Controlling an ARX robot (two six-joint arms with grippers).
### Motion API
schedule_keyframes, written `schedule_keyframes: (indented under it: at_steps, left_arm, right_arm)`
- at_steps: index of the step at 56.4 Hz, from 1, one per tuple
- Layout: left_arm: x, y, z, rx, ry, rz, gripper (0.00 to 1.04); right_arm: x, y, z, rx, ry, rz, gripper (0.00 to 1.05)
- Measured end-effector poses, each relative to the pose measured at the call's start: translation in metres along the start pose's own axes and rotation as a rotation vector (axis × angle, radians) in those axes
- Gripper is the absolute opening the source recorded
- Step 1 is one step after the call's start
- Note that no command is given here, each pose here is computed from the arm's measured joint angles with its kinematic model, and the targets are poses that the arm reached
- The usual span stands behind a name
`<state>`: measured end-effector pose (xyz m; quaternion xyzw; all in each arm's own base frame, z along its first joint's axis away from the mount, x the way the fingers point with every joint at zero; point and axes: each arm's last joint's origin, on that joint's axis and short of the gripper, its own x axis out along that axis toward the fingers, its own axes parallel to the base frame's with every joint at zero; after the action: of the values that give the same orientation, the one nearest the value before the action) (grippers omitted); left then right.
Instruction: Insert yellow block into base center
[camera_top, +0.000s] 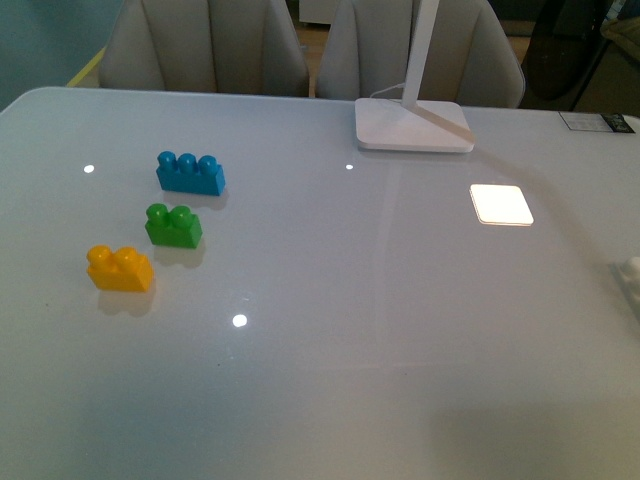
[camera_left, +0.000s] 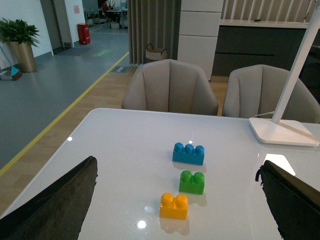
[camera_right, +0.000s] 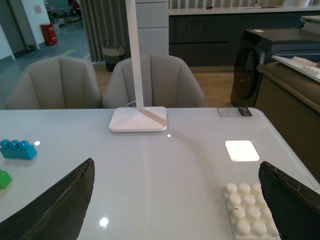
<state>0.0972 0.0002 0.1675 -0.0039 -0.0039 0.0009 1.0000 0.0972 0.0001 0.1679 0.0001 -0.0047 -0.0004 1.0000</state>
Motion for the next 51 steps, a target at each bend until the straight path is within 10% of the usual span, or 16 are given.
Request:
schedule_keyframes:
  at_steps: [51]
  left_arm:
    - [0.0000, 0.0000, 0.0000, 0.000, 0.000, 0.000, 0.97]
  right_arm:
    - [0.0000, 0.0000, 0.0000, 0.000, 0.000, 0.000, 0.96]
